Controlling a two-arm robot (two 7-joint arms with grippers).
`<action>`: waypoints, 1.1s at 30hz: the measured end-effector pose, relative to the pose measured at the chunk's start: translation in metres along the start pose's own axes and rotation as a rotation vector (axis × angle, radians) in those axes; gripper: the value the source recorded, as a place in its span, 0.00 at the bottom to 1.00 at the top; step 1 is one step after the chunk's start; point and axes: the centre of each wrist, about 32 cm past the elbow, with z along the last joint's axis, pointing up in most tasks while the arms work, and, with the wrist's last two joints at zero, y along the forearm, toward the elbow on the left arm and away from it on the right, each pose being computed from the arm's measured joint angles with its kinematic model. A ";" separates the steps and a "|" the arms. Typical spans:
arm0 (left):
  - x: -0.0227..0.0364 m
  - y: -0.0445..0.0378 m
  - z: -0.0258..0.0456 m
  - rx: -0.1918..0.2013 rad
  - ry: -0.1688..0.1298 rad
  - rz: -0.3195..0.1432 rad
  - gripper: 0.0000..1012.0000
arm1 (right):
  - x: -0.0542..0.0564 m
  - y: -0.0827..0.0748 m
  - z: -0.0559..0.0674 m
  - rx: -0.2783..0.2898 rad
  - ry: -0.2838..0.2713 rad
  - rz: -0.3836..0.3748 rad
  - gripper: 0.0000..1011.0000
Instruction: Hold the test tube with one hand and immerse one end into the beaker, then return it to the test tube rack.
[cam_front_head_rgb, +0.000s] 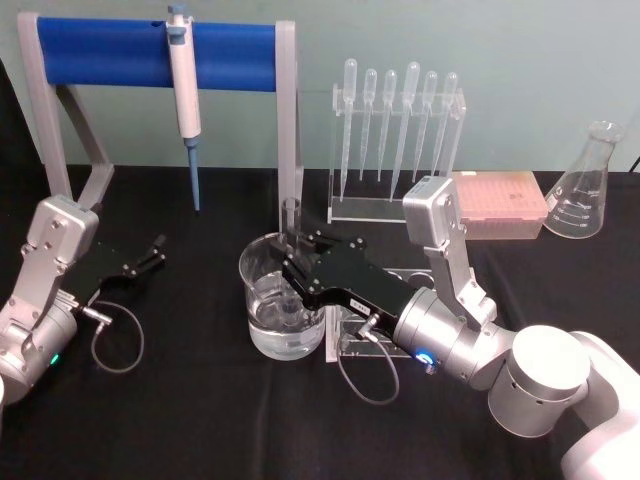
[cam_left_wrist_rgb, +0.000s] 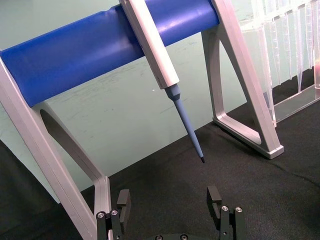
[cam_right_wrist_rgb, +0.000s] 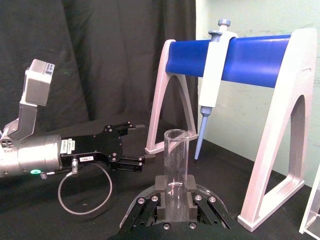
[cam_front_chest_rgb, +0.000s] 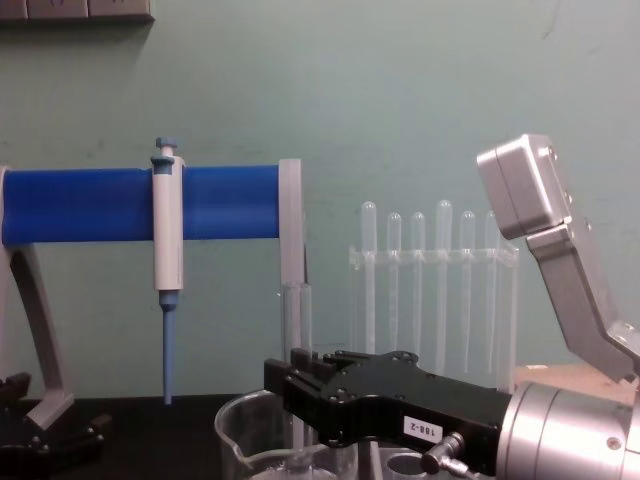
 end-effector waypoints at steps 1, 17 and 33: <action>0.0000 0.0000 0.0000 0.000 0.000 0.000 0.99 | 0.000 0.000 0.000 0.000 0.000 0.000 0.22; 0.0000 0.0000 0.0000 0.000 0.000 0.000 0.99 | 0.000 0.000 0.000 0.000 0.000 0.000 0.22; 0.0000 0.0000 0.0000 0.000 0.000 0.000 0.99 | 0.000 0.000 0.000 0.000 0.000 0.000 0.22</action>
